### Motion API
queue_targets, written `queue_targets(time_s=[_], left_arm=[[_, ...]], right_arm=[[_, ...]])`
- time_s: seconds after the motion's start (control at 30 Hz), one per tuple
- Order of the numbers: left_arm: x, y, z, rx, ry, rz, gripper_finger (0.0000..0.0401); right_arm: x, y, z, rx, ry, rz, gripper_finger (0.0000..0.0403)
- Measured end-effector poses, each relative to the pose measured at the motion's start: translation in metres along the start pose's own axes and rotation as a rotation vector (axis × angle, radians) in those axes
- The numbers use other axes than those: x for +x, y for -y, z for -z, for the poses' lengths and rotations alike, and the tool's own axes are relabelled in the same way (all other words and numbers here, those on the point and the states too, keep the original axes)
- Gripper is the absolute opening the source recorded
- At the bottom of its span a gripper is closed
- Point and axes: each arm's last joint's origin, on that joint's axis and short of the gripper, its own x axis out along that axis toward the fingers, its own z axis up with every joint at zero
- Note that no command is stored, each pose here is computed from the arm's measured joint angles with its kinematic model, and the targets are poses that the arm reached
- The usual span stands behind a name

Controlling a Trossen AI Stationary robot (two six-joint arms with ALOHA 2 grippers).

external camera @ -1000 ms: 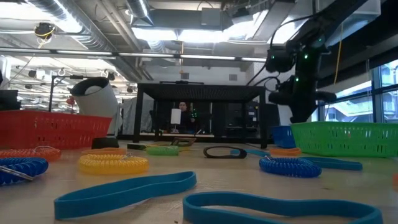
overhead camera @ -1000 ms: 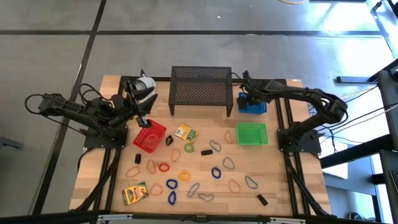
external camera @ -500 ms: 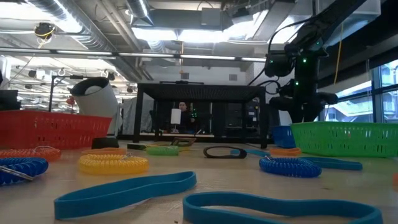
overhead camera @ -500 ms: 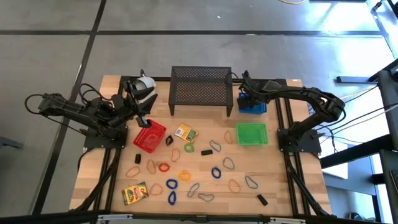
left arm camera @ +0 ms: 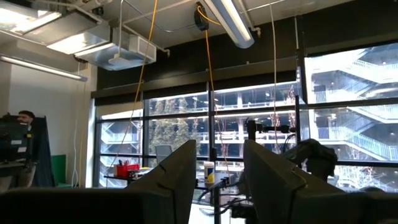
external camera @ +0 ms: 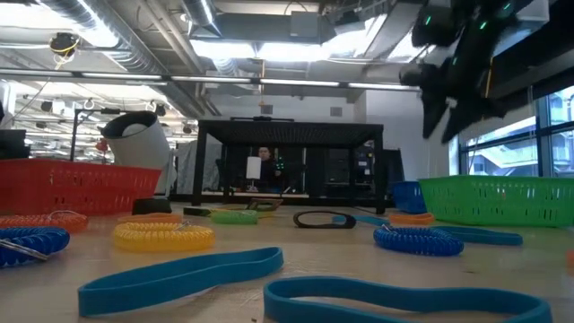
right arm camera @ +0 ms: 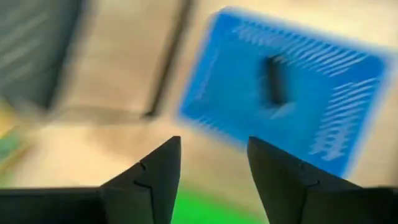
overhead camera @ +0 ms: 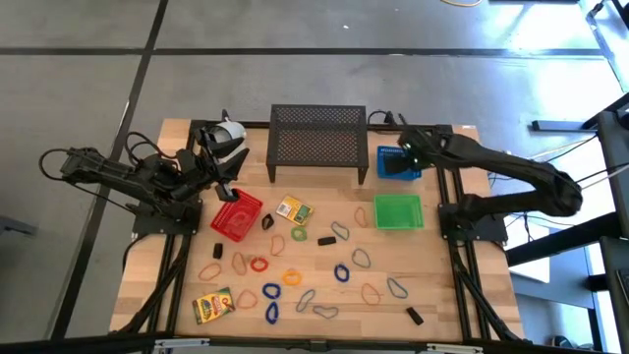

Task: Pick & Place Office Desk Supplies
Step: Put the black rubber band into the blue bin

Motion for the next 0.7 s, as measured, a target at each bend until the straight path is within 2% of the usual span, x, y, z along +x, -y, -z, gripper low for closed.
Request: queue_targets(time_s=[0.17, 0.3, 0.5, 0.7], left_arm=[[0.0, 0.0, 0.001, -0.033, -0.006, 0.004, 0.0127], [0.0, 0.001, 0.001, -0.058, -0.013, 0.006, 0.0127], [0.0, 0.001, 0.003, -0.046, -0.03, 0.012, 0.0127], [0.0, 0.001, 0.003, -0.046, -0.03, 0.012, 0.0127]], right_arm=[[-0.03, -0.027, 0.047, -0.09, -0.104, -0.227, 0.0162], [-0.044, -0.045, 0.093, -0.171, -0.231, -0.306, 0.0154], [-0.051, -0.057, 0.151, -0.324, -0.458, -0.303, 0.0153], [-0.049, -0.06, 0.194, -0.415, -0.744, -0.209, 0.0153]])
